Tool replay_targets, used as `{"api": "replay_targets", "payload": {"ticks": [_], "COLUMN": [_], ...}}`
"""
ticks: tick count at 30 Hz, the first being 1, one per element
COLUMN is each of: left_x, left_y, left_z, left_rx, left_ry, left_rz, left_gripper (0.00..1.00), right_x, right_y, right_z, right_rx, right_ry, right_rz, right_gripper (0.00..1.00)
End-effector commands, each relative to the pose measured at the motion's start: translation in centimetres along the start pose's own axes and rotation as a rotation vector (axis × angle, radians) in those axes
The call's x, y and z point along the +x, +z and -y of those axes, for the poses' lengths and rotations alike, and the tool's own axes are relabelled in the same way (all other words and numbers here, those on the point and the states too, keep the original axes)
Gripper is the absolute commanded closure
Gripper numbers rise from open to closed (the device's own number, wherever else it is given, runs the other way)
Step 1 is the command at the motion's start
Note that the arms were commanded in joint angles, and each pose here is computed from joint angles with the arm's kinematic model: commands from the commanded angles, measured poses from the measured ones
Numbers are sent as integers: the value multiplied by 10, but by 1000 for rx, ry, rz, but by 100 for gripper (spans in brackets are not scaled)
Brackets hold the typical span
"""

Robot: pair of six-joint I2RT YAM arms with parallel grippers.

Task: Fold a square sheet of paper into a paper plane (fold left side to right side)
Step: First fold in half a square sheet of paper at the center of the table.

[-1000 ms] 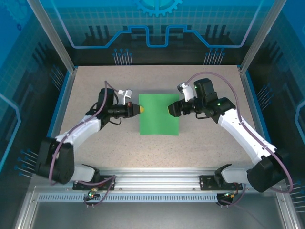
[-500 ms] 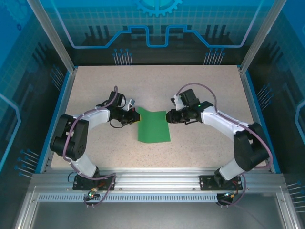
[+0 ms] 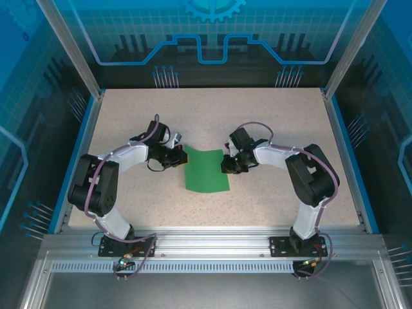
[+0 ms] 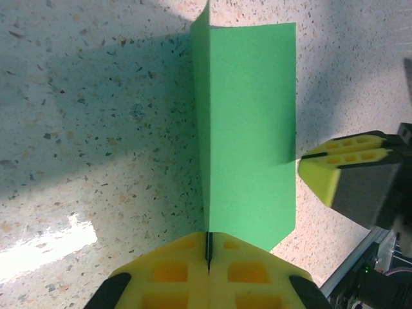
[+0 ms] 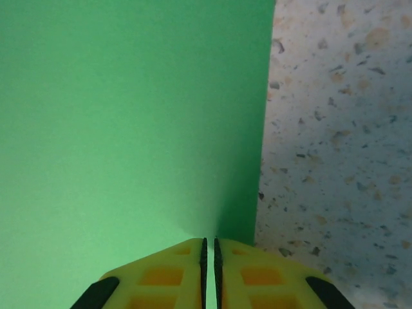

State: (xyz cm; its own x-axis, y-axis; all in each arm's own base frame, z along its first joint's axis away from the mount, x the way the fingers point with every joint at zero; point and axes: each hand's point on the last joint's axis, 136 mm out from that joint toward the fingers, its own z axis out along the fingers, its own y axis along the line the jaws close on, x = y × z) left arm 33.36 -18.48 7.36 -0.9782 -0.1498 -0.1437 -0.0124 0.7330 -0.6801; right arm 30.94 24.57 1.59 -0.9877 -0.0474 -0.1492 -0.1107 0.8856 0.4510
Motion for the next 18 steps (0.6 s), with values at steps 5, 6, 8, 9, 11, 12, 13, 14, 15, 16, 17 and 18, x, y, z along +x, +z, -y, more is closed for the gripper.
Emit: {"api": "replay_targets", "payload": {"ticks": [5,6,8,9,11,12,13,14,15,16,17,18], "left_x": [-5,-6,-7,-7,-8,-9,-9,-10,-11,-12,-13,-14], "left_y": [-5,-4,-2,0,5,7,10,14,17,20,23,26], "left_z": [39,41,49,52,59,61,63,64,65,66,67,67], "left_rx": [166,180,218,232,251,250,251,250,250,250,251,251], "left_ry": [-30,-36,-43,-46,-46,-45,-42,-43,-43,-45,-47,-49], "left_rz": [-19,-24,-30,-37,-50,-54,-59,-65,-68,-71,-75,-79], "left_gripper": [62,60,55,53,51,51,51,51,51,51,51,52], "right_x": [11,12,14,14,13,13,12,11,9,7,5,3], "right_y": [7,7,8,8,9,8,8,6,5,3,1,-1], "right_z": [12,13,14,14,11,9,7,5,2,0,-3,-5], "right_rx": [74,77,76,71,47,36,23,9,-4,-21,-36,-48], "right_ry": [27,27,28,27,25,23,22,20,18,16,15,11], "right_rz": [-45,-46,-47,-42,-32,-25,-16,-4,7,18,29,40], "right_gripper": [86,86,86,86,86,85,85,85,84,84,83,83]}}
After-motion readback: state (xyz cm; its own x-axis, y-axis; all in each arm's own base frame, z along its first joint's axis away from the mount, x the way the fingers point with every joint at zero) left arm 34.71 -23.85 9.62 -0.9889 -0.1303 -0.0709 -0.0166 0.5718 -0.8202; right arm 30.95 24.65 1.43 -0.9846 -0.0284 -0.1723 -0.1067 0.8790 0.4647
